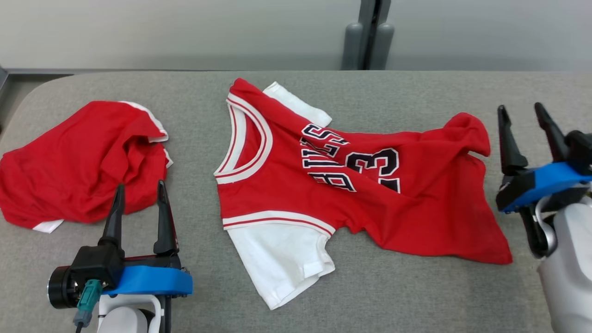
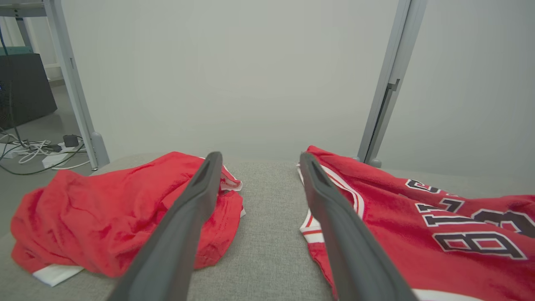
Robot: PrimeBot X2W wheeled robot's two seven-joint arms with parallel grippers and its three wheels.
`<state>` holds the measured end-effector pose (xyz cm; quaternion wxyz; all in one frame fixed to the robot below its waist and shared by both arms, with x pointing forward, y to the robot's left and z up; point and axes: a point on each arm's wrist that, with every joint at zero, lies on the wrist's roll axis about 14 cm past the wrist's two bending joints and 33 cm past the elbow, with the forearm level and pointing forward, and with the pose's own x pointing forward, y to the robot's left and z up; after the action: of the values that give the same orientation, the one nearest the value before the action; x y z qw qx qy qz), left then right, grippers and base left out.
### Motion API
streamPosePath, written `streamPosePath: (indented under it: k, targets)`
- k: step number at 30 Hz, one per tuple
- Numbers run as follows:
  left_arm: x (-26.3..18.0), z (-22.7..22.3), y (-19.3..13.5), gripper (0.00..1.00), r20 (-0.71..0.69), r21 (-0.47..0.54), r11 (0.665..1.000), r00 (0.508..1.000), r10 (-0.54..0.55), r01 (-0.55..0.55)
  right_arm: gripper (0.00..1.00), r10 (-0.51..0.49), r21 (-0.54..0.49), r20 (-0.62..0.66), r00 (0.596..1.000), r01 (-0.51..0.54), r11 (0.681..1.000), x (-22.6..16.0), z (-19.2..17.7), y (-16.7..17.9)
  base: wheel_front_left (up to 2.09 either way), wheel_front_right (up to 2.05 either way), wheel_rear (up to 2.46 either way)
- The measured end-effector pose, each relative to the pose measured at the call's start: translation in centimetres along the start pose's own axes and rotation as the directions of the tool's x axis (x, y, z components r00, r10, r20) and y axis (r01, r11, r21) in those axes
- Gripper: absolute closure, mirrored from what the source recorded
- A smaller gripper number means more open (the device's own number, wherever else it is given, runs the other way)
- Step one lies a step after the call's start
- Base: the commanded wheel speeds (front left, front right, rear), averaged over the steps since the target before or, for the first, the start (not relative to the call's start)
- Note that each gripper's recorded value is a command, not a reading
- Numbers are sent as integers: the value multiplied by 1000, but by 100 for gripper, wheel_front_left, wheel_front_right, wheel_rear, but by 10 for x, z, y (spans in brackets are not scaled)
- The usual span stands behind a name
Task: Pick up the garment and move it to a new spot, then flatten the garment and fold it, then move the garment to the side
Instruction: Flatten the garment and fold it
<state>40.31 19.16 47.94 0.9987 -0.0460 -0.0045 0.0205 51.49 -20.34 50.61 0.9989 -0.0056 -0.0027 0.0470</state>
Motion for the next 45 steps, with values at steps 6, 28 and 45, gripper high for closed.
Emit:
streamPosePath:
  k: [6, 28, 45]
  targets:
    - [1, 5, -11, 0, 14, 4, 999, 999, -38, 38, 0, -65, 13, 127, 990, 64, 998, -40, 29, -15, 0, 0, 0]
    - [-14, 1, -17, 0, -4, 30, 997, 998, -66, 66, 0, -31, 76, 46, 998, 28, 997, -125, -9, 35, 0, 0, 0]
    - [-50, -79, -71, 0, -259, -60, 968, 932, -252, 245, 0, -147, 40, -138, 979, 154, 987, -136, -65, -3, 0, 0, 0]
